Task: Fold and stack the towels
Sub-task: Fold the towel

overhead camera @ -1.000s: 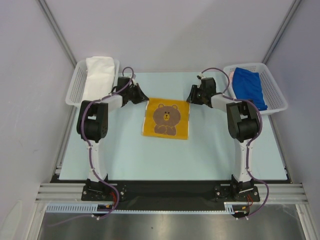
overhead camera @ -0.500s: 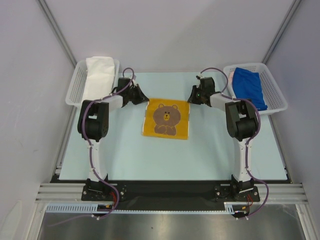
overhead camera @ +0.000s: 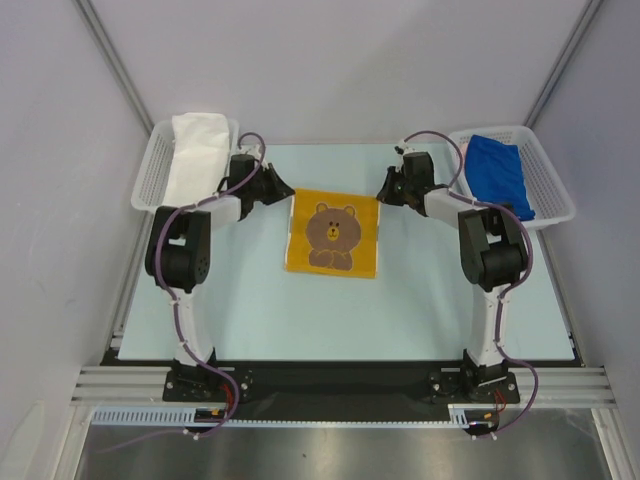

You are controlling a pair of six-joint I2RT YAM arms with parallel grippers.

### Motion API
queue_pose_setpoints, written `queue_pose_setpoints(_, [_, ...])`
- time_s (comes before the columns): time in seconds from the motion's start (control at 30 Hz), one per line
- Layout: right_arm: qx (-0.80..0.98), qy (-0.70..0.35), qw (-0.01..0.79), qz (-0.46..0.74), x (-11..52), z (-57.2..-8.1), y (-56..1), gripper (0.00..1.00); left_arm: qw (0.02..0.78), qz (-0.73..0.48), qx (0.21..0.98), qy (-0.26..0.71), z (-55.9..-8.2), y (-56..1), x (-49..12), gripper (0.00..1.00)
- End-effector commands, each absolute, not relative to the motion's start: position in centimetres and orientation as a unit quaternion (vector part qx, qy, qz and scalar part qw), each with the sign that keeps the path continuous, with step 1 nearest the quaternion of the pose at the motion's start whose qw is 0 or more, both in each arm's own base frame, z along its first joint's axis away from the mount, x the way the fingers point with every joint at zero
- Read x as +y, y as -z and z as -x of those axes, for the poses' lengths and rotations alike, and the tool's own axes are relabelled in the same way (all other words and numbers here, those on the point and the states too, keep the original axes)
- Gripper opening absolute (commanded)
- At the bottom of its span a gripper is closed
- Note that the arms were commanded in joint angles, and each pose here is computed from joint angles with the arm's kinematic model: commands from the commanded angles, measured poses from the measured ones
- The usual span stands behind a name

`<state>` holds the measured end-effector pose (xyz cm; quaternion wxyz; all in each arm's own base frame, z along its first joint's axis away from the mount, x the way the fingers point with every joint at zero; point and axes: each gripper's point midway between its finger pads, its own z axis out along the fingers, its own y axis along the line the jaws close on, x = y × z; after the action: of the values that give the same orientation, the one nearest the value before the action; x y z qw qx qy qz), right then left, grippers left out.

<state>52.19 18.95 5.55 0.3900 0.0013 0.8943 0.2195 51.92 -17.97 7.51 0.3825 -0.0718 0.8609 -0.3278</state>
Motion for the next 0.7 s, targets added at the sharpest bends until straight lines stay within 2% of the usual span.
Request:
queue_pose_setpoints(0.0, [0.852,-0.225,0.473,0.008,19.2,-53.3,-12.4,0.12,0.462,0.056,0.822,0.327,-52.9,-13.4,-17.3,0.01])
queue_pose_setpoints(0.3, [0.848,-0.225,0.480,0.009,19.4,-50.5,-13.5,0.11,0.466,0.078,0.819,0.326,-50.9,-14.1,-16.5,0.01])
queue_pose_setpoints(0.67, [0.851,-0.232,0.471,0.000,20.0,-46.3,-13.2,0.11,0.458,0.111,0.820,0.325,-46.1,-12.6,-15.5,0.01])
